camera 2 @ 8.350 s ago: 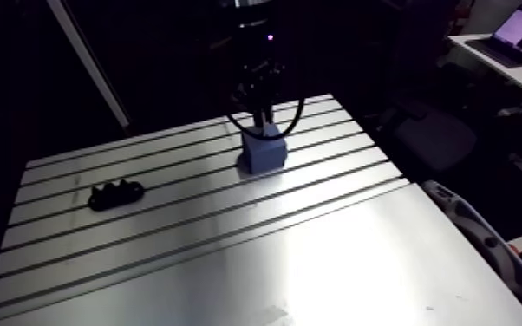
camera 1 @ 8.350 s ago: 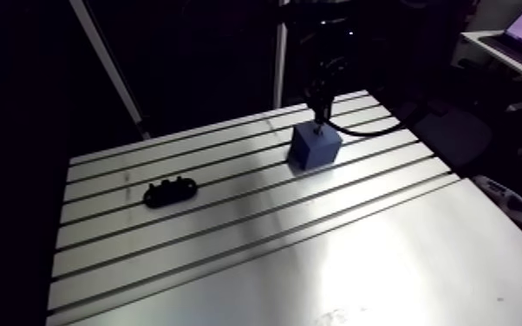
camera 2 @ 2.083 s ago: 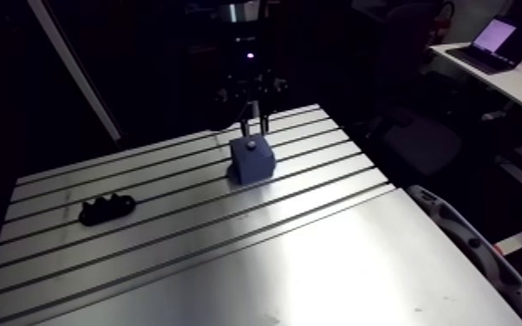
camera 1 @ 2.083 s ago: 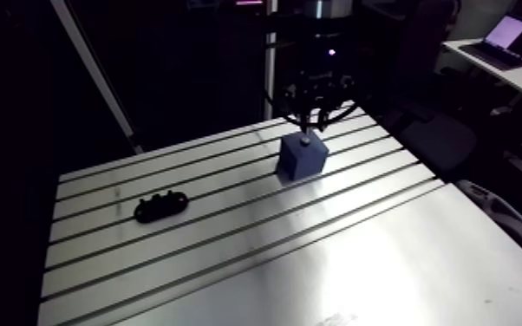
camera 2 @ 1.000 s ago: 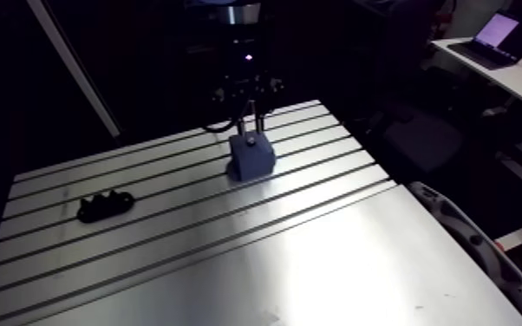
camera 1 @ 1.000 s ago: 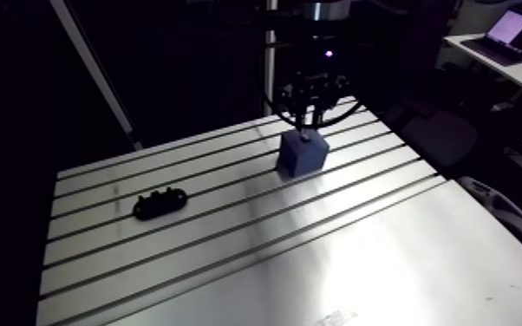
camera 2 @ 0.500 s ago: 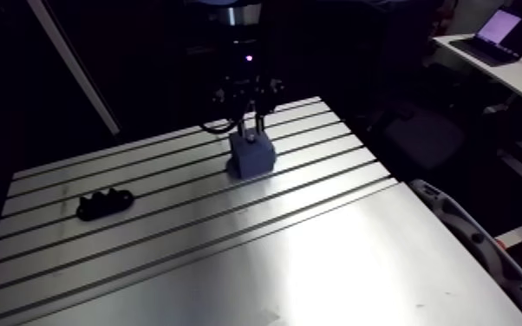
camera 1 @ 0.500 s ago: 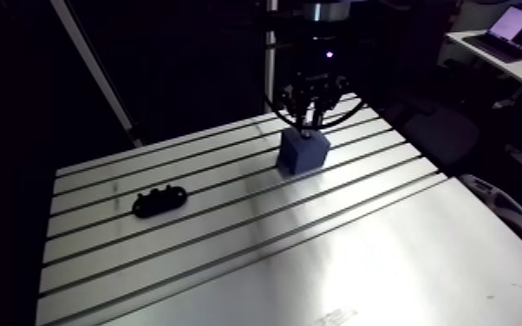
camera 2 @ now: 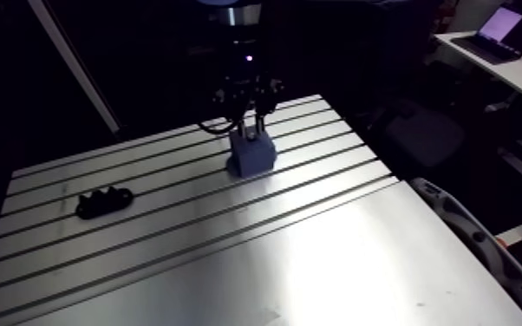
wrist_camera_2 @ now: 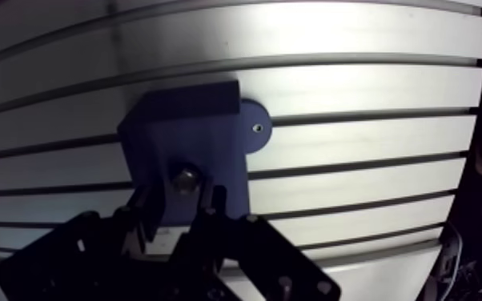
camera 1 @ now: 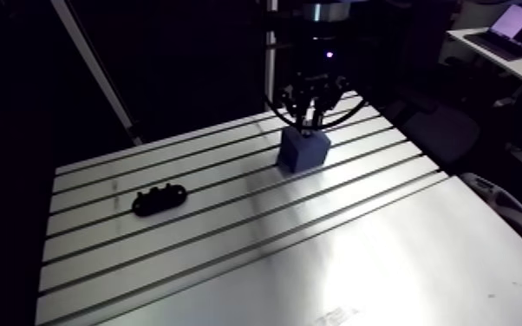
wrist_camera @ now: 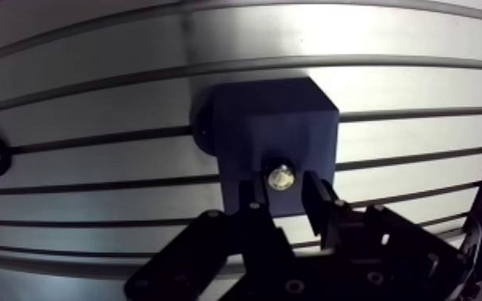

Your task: Pick up the M10 bolt and insert it into the hex recess until seated.

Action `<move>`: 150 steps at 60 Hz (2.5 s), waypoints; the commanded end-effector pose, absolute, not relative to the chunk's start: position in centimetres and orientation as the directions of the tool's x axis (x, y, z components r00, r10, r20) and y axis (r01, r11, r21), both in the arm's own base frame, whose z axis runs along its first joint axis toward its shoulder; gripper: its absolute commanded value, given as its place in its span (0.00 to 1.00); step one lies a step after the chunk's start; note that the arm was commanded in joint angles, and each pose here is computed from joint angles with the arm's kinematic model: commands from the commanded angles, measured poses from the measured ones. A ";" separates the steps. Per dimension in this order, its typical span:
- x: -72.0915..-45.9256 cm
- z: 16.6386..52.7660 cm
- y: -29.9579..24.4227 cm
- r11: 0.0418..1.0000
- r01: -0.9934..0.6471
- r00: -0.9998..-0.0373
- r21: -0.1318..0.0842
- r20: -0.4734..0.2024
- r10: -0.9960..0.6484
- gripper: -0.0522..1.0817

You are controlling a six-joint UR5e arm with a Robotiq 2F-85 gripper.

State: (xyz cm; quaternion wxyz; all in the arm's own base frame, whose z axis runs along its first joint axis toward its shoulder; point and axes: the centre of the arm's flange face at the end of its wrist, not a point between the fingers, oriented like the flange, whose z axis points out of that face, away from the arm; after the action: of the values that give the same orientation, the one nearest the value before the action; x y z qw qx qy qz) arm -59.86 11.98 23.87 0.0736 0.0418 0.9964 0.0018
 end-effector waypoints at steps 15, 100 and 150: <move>-59.9 23.4 12.0 0.997 0.082 -0.985 0.007 -0.153 0.082 0.59; -59.9 23.2 11.8 0.997 0.071 -0.985 0.007 -0.157 0.071 0.64; -60.0 23.4 11.6 1.000 -0.029 -0.987 -0.005 -0.156 -0.029 0.65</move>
State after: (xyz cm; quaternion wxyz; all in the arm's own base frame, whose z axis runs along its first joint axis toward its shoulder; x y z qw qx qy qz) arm -59.96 11.59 23.32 0.0788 -0.0020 0.9969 -0.0012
